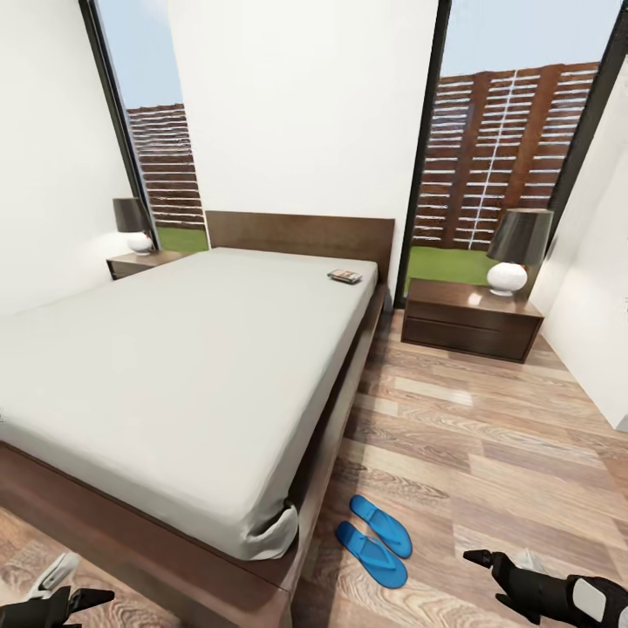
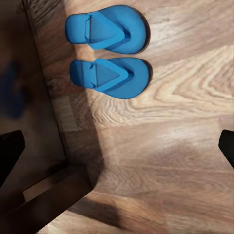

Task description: In the bedroom, move the book from the bed onto either nightstand, and place the two sandals side by side next to the bed.

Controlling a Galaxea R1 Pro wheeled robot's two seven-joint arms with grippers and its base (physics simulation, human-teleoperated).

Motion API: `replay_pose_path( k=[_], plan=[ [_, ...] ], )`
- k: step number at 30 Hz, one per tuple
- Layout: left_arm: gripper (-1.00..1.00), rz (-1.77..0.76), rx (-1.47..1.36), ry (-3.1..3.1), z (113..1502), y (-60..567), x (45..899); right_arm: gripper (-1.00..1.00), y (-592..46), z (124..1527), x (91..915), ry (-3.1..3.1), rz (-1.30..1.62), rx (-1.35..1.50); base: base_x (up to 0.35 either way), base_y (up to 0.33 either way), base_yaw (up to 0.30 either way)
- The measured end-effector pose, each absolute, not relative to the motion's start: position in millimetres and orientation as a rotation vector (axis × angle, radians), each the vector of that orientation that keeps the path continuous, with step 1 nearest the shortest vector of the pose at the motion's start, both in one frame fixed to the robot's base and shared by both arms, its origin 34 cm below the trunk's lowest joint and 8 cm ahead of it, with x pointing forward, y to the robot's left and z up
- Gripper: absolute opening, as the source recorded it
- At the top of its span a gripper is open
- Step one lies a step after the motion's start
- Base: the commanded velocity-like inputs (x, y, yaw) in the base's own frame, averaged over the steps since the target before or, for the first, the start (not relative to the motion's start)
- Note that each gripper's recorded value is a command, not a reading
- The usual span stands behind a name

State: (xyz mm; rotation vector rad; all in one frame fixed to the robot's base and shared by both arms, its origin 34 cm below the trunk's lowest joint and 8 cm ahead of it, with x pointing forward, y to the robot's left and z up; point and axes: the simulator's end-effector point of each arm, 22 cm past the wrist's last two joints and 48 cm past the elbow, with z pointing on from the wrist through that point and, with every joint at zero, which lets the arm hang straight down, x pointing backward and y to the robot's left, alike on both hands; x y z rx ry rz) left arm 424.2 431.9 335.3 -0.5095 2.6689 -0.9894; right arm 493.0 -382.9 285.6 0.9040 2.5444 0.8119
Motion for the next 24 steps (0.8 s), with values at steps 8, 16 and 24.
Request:
replay_pose_path(
  k=[8,16,24],
  plan=[
    [1.00,-0.983,-0.490,2.641,348.1,434.6,429.4,1.00,-372.7,297.5,499.9,2.521,0.836,0.885,0.000,0.000,0.000],
    [1.00,-0.983,-0.483,2.630,364.2,435.0,434.5,1.00,-371.4,312.4,503.2,2.516,0.839,0.880,0.000,0.000,0.000],
    [1.00,-0.987,-0.483,2.628,381.9,433.4,439.6,1.00,-370.6,328.0,503.5,2.518,0.844,0.884,0.000,0.000,0.000]
  ],
)
